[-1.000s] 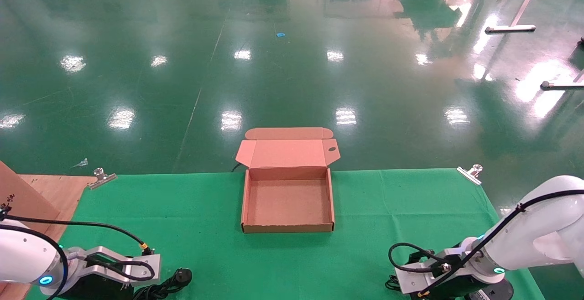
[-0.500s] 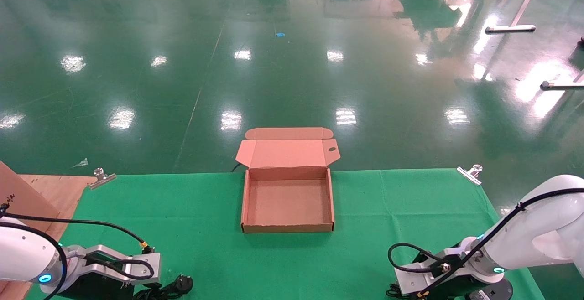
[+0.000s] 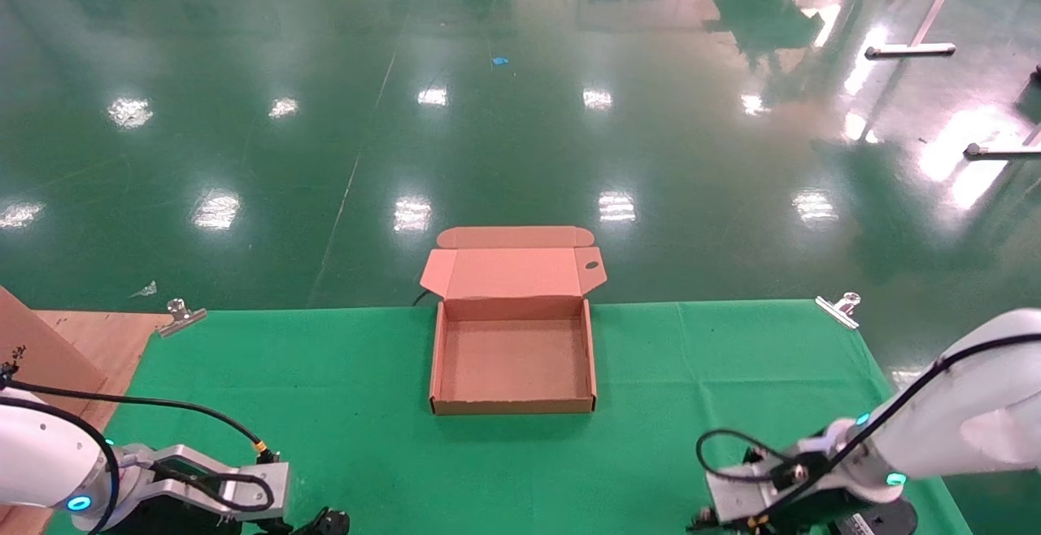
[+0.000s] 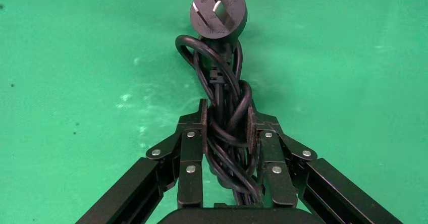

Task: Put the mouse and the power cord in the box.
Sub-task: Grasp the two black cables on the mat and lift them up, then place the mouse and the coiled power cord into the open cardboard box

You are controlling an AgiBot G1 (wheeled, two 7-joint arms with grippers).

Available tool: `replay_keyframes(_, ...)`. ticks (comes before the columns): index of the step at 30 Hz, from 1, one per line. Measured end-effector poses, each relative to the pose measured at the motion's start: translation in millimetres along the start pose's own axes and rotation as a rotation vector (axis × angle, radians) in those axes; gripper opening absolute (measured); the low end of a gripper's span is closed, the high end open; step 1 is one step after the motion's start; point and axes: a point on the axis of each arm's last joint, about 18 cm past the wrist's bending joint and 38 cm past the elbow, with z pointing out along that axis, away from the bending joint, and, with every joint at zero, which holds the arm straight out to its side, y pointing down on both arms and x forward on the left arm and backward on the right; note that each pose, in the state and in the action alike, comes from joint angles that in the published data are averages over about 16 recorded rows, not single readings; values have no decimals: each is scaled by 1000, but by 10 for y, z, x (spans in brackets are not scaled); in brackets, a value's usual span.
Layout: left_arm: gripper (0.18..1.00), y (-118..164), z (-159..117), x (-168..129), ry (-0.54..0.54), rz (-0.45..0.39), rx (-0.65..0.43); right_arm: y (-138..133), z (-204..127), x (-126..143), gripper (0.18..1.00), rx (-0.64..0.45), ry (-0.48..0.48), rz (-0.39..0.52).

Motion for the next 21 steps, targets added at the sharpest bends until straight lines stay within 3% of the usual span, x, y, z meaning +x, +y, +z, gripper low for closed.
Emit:
replay_keyframes(9,327,-469,-586,-437,-76,123,61,-201,-623,504,228,80,122,-49)
replay_keyframes(21,322,-1487,-1324,-942,-216,380,121,-811,-1438,1208,226,151,292,-152)
